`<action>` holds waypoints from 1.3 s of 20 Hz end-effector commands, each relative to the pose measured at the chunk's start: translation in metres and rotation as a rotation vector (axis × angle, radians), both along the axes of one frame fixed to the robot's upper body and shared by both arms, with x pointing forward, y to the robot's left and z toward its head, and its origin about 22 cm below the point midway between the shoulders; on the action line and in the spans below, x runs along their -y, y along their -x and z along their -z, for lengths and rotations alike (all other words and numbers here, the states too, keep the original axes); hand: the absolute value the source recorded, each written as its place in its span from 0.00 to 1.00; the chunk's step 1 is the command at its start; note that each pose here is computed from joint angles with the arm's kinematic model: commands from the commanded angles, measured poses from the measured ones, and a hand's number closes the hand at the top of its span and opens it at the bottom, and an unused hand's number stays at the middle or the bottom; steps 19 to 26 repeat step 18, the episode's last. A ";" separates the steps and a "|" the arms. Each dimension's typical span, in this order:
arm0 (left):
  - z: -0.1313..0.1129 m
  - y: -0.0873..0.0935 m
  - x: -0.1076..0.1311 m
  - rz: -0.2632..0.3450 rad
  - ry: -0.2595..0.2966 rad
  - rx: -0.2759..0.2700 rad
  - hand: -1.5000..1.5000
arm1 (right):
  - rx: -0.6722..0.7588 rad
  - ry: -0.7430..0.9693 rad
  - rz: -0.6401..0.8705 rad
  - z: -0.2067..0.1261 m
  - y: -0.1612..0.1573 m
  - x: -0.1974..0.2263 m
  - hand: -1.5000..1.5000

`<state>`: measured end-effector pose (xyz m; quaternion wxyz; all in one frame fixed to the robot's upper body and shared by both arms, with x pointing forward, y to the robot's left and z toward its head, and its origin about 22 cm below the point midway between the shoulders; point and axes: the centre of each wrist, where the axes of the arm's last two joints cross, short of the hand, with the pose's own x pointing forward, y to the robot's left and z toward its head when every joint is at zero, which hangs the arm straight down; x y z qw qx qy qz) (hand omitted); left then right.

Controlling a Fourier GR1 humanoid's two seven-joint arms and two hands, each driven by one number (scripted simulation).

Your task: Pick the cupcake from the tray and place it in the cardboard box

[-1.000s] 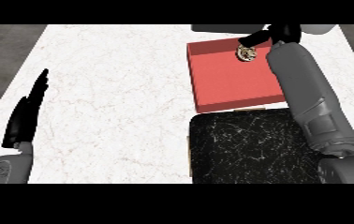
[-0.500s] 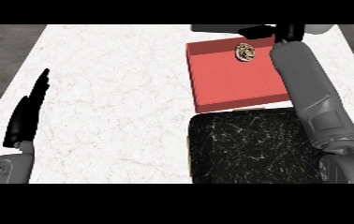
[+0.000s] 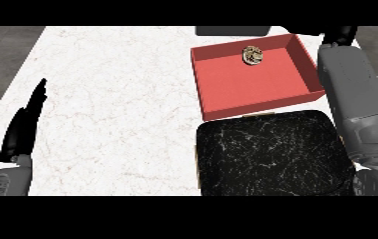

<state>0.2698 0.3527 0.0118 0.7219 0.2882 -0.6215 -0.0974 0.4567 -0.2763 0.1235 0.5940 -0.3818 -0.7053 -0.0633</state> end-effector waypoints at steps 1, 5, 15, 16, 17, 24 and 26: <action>0.009 0.006 -0.006 -0.019 -0.003 -0.006 0.50 | 0.044 -0.033 0.028 0.023 0.022 0.042 0.00; -0.013 0.005 -0.020 -0.044 -0.002 -0.008 0.50 | 0.023 -0.028 0.066 0.026 0.048 0.084 0.00; -0.002 0.026 -0.025 -0.040 0.003 -0.024 0.50 | -0.042 0.001 0.039 0.027 0.155 0.168 0.00; 0.003 0.012 -0.016 -0.048 -0.016 -0.023 0.50 | -0.055 -0.001 0.035 0.017 0.161 0.166 0.00; -0.008 0.014 -0.023 -0.058 -0.019 -0.012 0.50 | -0.083 0.015 0.017 0.008 0.170 0.167 0.00; 0.001 0.013 -0.014 -0.039 -0.013 -0.002 0.50 | -0.102 0.008 0.008 0.023 0.182 0.175 0.00; 0.001 0.013 -0.014 -0.039 -0.013 -0.002 0.50 | -0.102 0.008 0.008 0.023 0.182 0.175 0.00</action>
